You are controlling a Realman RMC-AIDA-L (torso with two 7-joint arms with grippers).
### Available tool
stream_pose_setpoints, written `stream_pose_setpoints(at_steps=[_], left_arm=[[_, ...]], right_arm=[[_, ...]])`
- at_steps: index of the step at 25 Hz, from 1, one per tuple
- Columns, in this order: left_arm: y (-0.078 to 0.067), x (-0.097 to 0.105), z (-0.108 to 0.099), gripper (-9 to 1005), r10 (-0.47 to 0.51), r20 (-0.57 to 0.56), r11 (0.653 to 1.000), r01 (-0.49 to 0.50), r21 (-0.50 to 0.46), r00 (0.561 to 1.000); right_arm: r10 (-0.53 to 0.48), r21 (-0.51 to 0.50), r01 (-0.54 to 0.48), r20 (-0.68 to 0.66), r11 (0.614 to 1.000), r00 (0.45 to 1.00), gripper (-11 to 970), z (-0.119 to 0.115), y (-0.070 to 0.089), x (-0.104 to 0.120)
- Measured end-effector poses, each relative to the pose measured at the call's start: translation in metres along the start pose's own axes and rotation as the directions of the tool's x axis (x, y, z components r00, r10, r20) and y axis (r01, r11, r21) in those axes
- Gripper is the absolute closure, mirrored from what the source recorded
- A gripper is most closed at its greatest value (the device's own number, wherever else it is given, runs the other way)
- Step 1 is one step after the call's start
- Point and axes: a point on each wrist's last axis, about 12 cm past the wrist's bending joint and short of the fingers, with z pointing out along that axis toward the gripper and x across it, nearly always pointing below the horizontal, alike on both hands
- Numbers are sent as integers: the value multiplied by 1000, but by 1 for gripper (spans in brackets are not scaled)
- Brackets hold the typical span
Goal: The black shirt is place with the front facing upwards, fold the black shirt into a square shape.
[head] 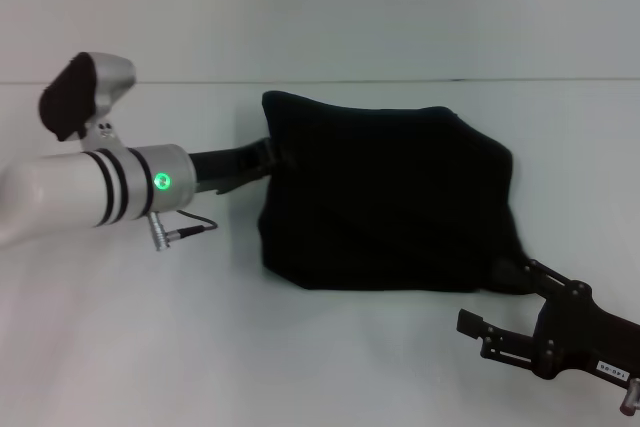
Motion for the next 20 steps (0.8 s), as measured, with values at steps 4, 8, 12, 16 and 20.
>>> stream_pose_setpoints(at_steps=[4, 8, 12, 16, 20], left_arm=[[10, -5, -8, 918, -23, 41, 1000, 24, -17, 999], [19, -4, -13, 918, -38, 54, 999, 39, -31, 998], [22, 1, -15, 919, -47, 49, 998, 49, -31, 998], [21, 4, -15, 919, -41, 38, 999, 42, -14, 998], [19, 5, -16, 919, -44, 34, 999, 44, 0, 998]], right_arm=[[-1, 1, 1, 2, 1000, 1000, 15, 0, 0, -1], [-2, 0, 2, 2, 1000, 1000, 15, 1, -1, -1], [-2, 2, 2, 3, 1000, 1000, 14, 1, -1, -1], [-2, 2, 2, 3, 1000, 1000, 14, 1, -1, -1], [-1, 1, 1, 1, 1000, 1000, 14, 1, -1, -1]])
